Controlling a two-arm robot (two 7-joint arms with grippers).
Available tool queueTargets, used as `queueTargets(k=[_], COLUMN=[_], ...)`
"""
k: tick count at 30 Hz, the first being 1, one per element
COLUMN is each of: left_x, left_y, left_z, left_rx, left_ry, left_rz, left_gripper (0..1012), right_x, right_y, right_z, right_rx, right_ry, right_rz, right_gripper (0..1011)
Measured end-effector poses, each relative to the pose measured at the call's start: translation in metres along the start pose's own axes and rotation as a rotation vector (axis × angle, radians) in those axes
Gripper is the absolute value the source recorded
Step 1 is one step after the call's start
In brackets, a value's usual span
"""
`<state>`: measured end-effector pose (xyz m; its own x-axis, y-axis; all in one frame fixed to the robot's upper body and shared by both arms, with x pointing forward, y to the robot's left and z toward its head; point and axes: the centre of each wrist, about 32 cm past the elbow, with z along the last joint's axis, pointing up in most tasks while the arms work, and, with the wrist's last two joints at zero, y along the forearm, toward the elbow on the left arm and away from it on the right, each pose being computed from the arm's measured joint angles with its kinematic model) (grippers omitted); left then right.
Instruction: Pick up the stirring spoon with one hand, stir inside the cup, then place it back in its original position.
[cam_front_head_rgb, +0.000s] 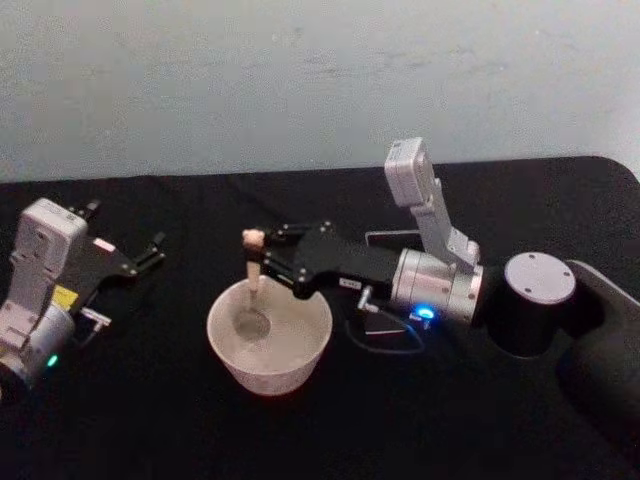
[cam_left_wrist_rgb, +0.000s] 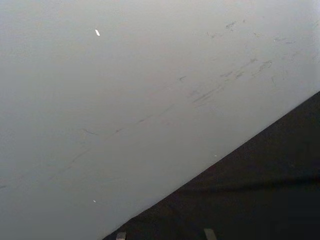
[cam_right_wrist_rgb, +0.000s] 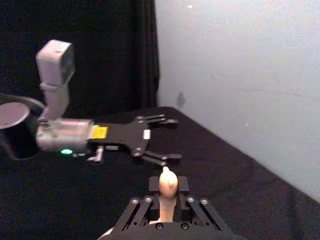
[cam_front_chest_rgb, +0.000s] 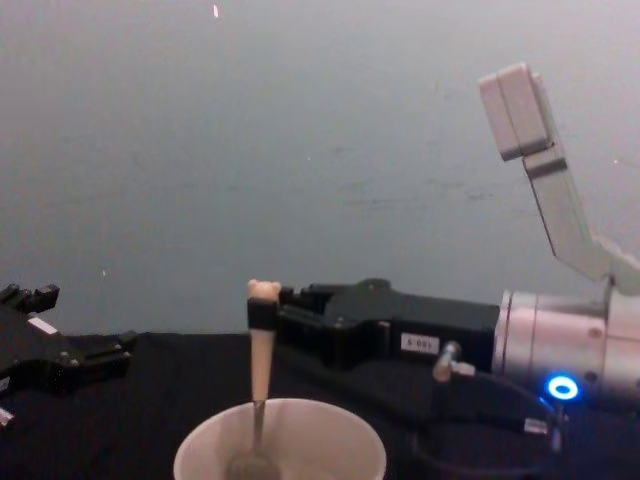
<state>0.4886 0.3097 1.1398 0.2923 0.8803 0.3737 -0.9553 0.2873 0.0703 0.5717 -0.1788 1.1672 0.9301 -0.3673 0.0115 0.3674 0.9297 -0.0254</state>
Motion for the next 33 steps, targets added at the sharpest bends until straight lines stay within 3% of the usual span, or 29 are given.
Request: queueTargets(k=[8,14,24,33], left_x=[0.0,0.0,0.0,0.0], left_y=[0.0,0.0,0.0,0.0], left_z=[0.0,0.0,0.0,0.0], left_rx=[0.0,0.0,0.0,0.0], left_ry=[0.0,0.0,0.0,0.0], left_rz=[0.0,0.0,0.0,0.0], left_gripper=[1001,1001,1001,1001], right_x=[0.012,0.013,0.001,-0.012], right_y=[-0.008,-0.027,-0.063,-0.065], right_z=[0.003,0.005,0.008,0.007], right_rx=[0.007,0.007,-0.015,-0.02], right_ry=[-0.005,-0.001,0.001,0.008], right_rz=[-0.052,-0.063,-0.004,0.06], right_gripper=[215,215,215,215])
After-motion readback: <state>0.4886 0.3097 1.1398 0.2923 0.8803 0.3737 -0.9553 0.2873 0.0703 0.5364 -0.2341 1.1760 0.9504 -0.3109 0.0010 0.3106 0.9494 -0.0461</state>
